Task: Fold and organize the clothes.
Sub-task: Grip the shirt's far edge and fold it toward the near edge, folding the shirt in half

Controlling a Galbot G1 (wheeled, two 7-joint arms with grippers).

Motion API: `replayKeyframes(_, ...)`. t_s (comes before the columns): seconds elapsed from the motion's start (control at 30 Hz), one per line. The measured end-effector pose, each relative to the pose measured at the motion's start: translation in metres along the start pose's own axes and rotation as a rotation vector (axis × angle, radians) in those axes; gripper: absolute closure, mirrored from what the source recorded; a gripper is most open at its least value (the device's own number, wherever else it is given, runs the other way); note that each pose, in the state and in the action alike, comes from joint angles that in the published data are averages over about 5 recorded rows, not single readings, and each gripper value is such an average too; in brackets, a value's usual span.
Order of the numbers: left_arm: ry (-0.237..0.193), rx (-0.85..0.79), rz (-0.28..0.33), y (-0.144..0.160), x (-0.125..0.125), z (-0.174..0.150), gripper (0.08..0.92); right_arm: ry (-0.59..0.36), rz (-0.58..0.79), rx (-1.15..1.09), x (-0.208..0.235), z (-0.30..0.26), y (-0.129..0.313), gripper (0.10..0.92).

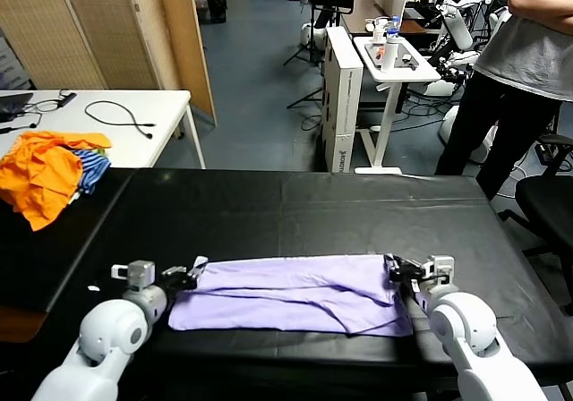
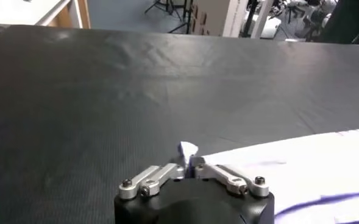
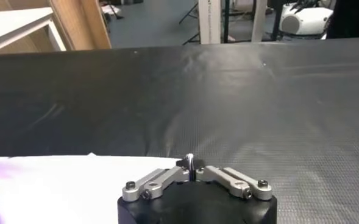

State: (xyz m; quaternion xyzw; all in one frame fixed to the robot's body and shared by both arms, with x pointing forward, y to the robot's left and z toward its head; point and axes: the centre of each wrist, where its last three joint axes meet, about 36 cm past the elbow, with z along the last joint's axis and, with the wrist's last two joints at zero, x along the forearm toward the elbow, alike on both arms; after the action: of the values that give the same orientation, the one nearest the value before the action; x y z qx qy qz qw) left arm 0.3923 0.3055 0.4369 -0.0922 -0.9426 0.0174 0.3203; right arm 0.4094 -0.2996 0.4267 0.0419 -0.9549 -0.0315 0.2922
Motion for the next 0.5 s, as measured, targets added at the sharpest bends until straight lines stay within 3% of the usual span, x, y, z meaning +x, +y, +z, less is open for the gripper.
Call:
replayKeyframes(0.33, -0.019, -0.005, -0.024, 0.006, 0.008, -0.005, 0.841, -0.011, -0.013, -0.019, 0.01, 0.003, -0.001, 0.877)
replayKeyframes(0.43, -0.024, -0.006, -0.017, 0.007, 0.006, -0.008, 0.796, -0.024, -0.037, -0.009, 0.018, 0.0, -0.002, 0.794)
replayKeyframes(0.5, -0.029, -0.011, -0.016, 0.008, 0.004, -0.012, 0.703, -0.035, -0.049, 0.003, 0.024, -0.003, -0.004, 0.674)
